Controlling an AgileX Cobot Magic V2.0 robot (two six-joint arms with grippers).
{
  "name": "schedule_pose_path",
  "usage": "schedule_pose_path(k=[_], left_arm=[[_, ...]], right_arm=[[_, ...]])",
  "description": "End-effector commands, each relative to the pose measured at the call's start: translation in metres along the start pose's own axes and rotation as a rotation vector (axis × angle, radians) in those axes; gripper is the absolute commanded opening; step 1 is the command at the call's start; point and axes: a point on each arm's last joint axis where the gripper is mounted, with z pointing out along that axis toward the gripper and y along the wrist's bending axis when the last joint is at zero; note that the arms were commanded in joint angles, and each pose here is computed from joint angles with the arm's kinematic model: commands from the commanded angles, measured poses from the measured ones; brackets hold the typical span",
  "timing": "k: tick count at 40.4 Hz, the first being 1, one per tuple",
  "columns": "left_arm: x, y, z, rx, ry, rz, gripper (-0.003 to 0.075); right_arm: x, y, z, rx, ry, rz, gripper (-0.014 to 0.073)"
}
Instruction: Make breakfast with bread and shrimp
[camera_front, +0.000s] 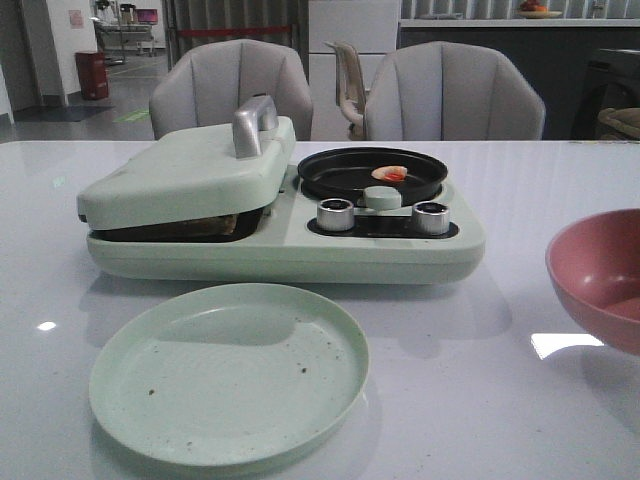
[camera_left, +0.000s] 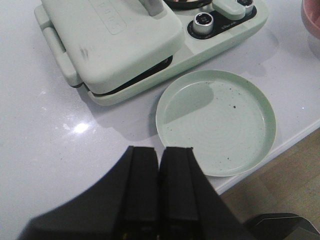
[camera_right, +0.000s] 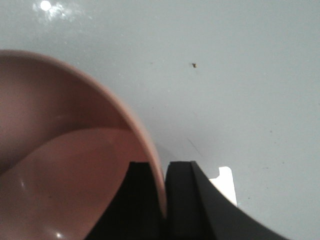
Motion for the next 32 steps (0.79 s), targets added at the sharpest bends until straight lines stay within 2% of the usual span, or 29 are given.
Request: schedule_pose_path(k=[1,6,15,19,25,32], left_arm=[[-0.014,0.000,-0.007,-0.012,-0.101,-0.013,0.0101],[-0.014,0.000,-0.007,-0.012,-0.101,-0.013,0.0101],[-0.014,0.000,-0.007,-0.012,-0.101,-0.013,0.0101],[-0.014,0.000,-0.007,-0.012,-0.101,-0.013,0.0101],[-0.014,0.000,-0.007,-0.012,-0.101,-0.013,0.0101],[-0.014,0.000,-0.007,-0.012,-0.101,-0.013,0.0101]], right_arm=[[-0.009,0.001,-0.005,-0.014,-0.046,0.002,0.0047],[-0.009,0.001,-0.004,-0.015,-0.041,0.005,0.0101],[-0.011,0.002,-0.004,-0.025,-0.070,-0.004,0.0401],[-0.013,0.002,-0.004,-0.032,-0.086,-0.006,0.0486],[-0.023,0.005,-0.010,-0.053,-0.144,-0.007,0.0498],[-0.039,0.007,-0.036,-0.050,-0.192,-0.011,0.0497]])
